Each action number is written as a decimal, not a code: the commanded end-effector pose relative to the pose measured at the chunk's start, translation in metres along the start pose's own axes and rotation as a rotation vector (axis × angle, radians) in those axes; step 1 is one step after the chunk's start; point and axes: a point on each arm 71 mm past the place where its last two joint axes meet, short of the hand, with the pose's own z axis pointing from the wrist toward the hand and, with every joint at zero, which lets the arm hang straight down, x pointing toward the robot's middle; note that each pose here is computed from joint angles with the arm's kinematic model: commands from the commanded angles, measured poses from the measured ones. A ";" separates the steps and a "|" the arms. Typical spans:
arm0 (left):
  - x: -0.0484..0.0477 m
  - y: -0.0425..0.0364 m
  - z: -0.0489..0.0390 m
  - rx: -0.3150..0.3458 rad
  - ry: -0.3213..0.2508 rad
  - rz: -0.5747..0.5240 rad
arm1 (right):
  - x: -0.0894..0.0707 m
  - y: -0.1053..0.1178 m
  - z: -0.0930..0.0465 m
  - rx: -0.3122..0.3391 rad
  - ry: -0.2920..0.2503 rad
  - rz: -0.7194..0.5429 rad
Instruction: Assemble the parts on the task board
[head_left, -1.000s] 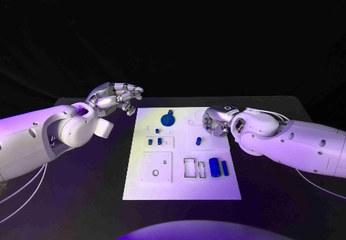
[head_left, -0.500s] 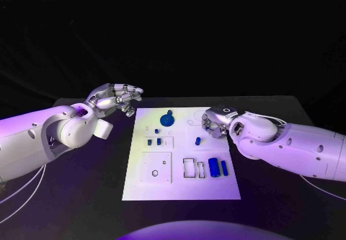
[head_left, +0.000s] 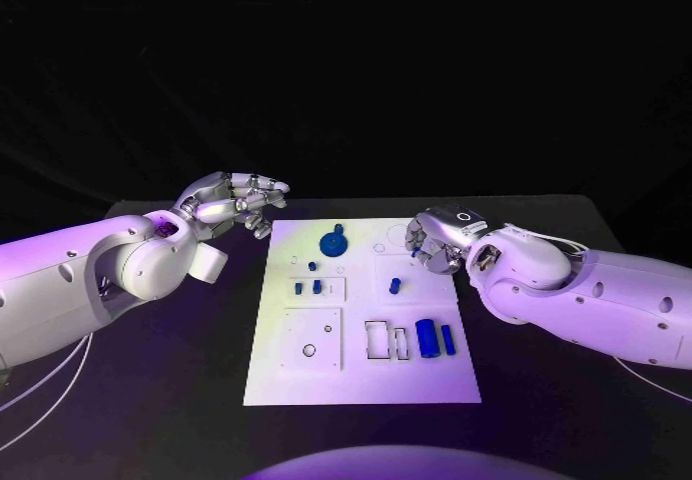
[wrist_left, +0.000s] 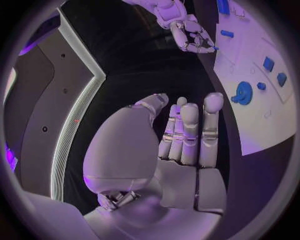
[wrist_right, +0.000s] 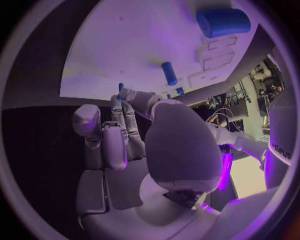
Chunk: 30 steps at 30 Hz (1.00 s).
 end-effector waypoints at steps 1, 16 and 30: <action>0.0026 -0.0003 0.0010 0.000 0.019 -0.008 | -0.008 0.004 -0.004 0.000 -0.048 0.031; 0.0041 0.0004 0.0040 -0.001 0.017 -0.061 | -0.015 0.076 -0.007 -0.163 -0.037 0.141; 0.0119 0.0009 0.0100 -0.002 0.036 -0.078 | 0.016 0.124 -0.004 -0.264 0.042 0.189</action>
